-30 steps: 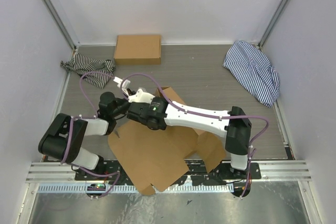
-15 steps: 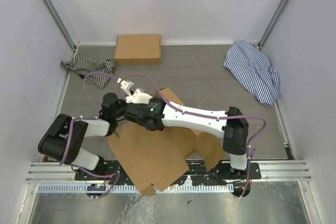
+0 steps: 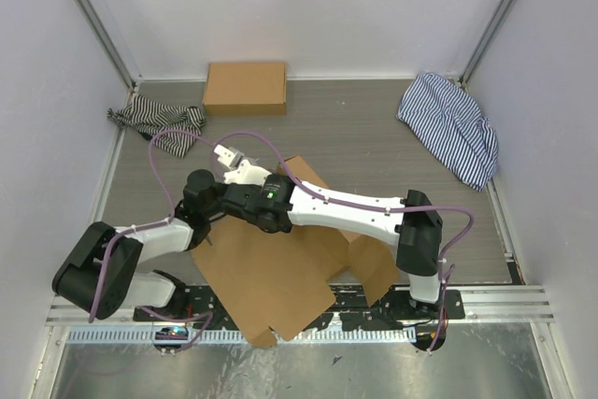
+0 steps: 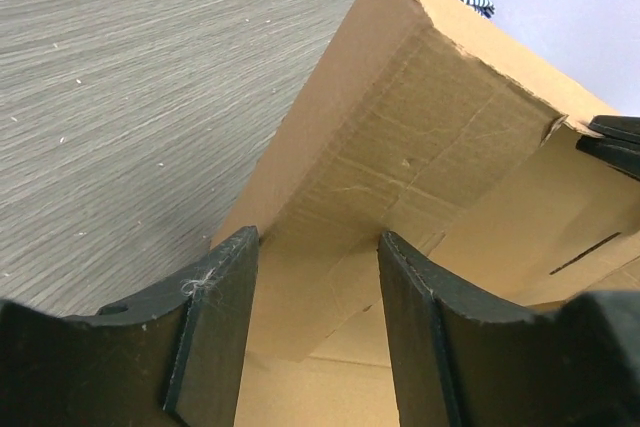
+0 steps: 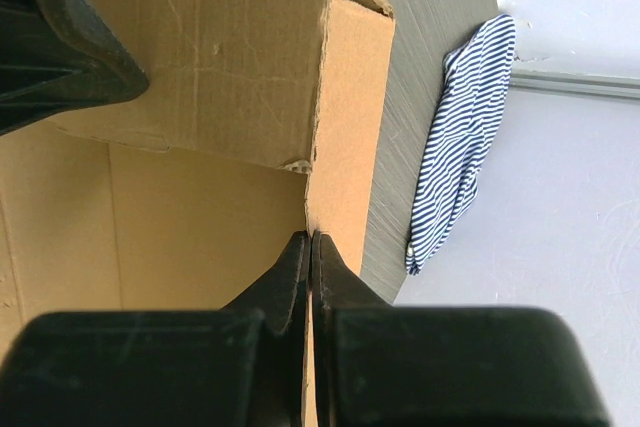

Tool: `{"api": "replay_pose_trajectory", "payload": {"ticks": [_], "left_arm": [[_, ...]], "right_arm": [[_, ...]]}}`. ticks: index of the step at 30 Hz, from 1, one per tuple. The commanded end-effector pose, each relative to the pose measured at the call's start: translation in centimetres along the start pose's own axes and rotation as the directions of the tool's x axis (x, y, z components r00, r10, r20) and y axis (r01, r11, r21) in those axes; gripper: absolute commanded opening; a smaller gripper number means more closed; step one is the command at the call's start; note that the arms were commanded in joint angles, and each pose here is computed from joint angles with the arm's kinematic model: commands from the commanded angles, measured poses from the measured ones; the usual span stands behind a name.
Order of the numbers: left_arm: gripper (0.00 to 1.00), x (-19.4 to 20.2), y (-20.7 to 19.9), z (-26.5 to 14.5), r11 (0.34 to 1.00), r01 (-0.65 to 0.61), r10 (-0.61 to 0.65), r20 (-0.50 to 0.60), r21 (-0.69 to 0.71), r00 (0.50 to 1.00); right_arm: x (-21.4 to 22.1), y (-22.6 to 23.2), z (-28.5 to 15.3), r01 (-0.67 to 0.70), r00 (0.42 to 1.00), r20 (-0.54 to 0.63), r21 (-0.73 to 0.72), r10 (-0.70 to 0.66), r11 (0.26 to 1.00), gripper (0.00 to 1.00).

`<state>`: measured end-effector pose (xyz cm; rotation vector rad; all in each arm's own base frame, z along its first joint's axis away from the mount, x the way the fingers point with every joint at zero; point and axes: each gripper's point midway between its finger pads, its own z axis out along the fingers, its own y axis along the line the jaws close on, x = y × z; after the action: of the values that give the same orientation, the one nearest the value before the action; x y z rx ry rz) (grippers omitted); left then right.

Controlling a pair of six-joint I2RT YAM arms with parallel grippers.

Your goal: Fold the paper box

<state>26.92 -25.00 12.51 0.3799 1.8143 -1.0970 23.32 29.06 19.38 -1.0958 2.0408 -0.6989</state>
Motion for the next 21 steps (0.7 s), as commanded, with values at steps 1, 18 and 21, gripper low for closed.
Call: {"api": "replay_pose_trajectory", "payload": {"ticks": [1,18,21], "left_arm": [[0.58,0.2,0.8,-0.5,0.998,-0.024,0.025,0.009,-0.055,1.000],[0.58,-0.7,2.0,-2.8,0.983,-0.020,0.037,0.092,-0.182,0.995],[0.58,-0.4,1.9,-2.6,0.985,-0.007,0.021,0.076,-0.174,0.997]], "right_arm": [[-0.8,1.8,-0.2,-0.066,0.998,0.014,-0.065,0.067,0.996,0.04],[-0.6,2.7,-0.2,-0.119,0.993,-0.026,-0.019,0.118,0.993,0.04],[-0.9,2.7,-0.4,-0.134,0.991,-0.020,-0.029,0.134,0.991,0.04]]}}
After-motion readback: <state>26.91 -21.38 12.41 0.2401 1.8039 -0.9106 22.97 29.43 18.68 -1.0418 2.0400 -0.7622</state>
